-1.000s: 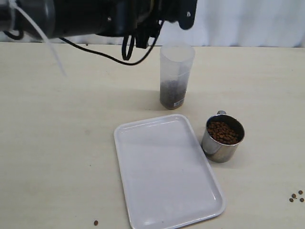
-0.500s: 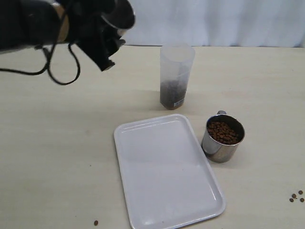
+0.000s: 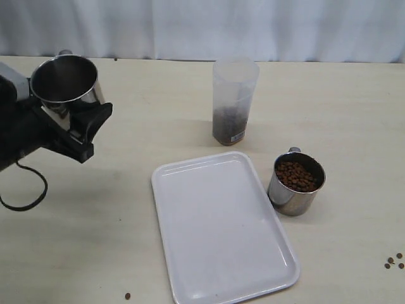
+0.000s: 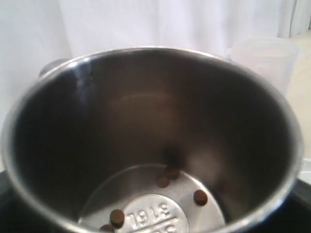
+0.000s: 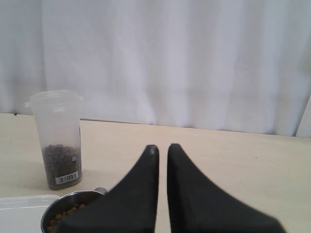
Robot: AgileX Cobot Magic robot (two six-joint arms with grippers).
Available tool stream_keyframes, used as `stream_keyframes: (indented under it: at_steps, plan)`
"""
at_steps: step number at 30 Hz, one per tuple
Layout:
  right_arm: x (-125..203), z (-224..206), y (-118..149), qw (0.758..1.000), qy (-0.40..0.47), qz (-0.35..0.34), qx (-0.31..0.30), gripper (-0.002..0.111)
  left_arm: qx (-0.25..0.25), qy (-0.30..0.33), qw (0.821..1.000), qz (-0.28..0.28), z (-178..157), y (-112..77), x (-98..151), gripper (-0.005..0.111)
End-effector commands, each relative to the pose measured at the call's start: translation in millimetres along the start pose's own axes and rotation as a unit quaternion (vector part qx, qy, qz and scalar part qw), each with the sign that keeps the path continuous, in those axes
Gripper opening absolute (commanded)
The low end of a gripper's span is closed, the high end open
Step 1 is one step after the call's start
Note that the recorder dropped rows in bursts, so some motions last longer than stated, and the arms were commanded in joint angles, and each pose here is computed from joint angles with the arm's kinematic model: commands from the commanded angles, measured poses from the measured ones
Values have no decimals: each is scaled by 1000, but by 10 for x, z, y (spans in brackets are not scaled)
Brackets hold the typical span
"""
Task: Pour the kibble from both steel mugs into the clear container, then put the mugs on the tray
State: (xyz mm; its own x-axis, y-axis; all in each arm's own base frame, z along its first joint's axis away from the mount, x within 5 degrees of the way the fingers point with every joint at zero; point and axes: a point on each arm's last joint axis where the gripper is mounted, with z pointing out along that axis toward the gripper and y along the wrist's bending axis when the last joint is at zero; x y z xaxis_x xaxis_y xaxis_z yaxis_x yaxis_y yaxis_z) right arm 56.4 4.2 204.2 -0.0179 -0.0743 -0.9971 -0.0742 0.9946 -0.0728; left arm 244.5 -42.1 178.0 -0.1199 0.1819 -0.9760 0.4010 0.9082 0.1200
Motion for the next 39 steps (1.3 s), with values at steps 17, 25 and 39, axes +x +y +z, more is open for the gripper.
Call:
stream_keyframes:
  at_steps: [17,25,39]
  plan:
    - [17,-1,2,1000,4,-1,-1,5,22,84,995,-59,339,-15,662,0]
    - [17,-1,2,1000,4,-1,-1,5,55,104,991,-58,497,-39,814,0]
    - [17,-1,2,1000,4,-1,-1,5,53,150,985,-61,613,-13,1017,0]
